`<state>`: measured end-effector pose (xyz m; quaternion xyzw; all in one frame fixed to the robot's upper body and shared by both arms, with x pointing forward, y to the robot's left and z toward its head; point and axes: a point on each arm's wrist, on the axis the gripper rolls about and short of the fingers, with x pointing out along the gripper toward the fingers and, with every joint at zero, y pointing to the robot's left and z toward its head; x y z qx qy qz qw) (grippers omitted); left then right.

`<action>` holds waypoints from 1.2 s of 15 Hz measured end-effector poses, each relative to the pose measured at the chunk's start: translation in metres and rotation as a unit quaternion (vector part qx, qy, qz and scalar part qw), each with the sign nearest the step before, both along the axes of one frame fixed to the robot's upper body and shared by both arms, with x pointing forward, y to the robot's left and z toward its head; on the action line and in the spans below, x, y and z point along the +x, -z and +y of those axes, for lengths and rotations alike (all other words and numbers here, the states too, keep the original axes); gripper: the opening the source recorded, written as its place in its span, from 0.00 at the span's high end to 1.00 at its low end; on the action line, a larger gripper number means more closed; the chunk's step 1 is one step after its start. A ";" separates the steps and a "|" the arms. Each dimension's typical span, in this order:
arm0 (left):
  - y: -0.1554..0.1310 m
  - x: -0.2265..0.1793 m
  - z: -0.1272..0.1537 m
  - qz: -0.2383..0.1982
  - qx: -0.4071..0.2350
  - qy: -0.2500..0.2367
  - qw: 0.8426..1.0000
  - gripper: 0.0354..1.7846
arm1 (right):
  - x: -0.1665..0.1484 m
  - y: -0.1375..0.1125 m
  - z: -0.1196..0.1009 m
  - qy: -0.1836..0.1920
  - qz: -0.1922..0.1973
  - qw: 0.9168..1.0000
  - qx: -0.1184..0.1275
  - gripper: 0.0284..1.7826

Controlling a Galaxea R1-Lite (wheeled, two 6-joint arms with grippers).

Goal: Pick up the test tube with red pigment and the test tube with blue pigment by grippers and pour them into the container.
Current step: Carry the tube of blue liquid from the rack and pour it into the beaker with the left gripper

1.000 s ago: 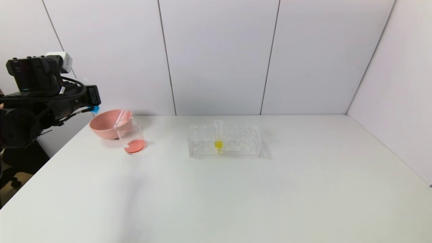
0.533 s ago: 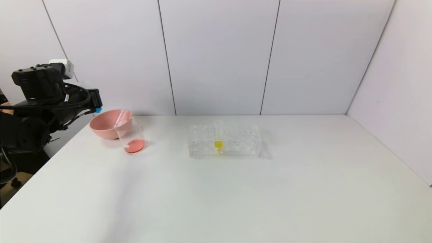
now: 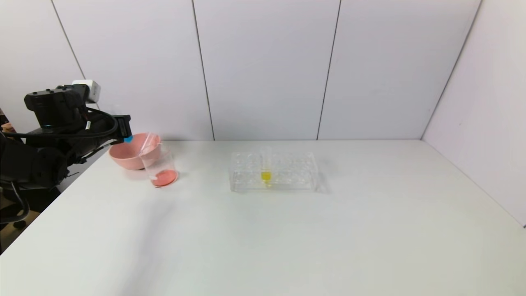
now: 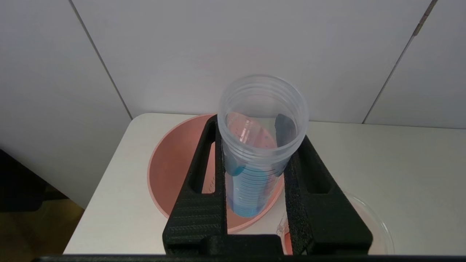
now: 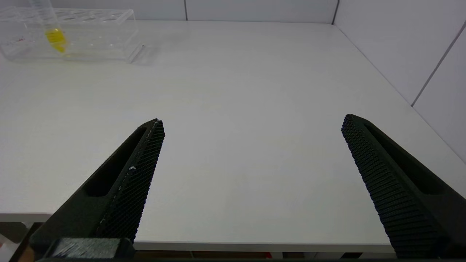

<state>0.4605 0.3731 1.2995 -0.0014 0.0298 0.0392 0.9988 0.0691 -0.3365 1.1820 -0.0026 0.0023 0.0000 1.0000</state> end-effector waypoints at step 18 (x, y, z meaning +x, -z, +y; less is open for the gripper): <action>-0.025 -0.021 0.039 0.037 0.115 0.133 0.984 0.76 | 0.000 0.000 0.000 0.000 0.000 1.000 0.000 0.00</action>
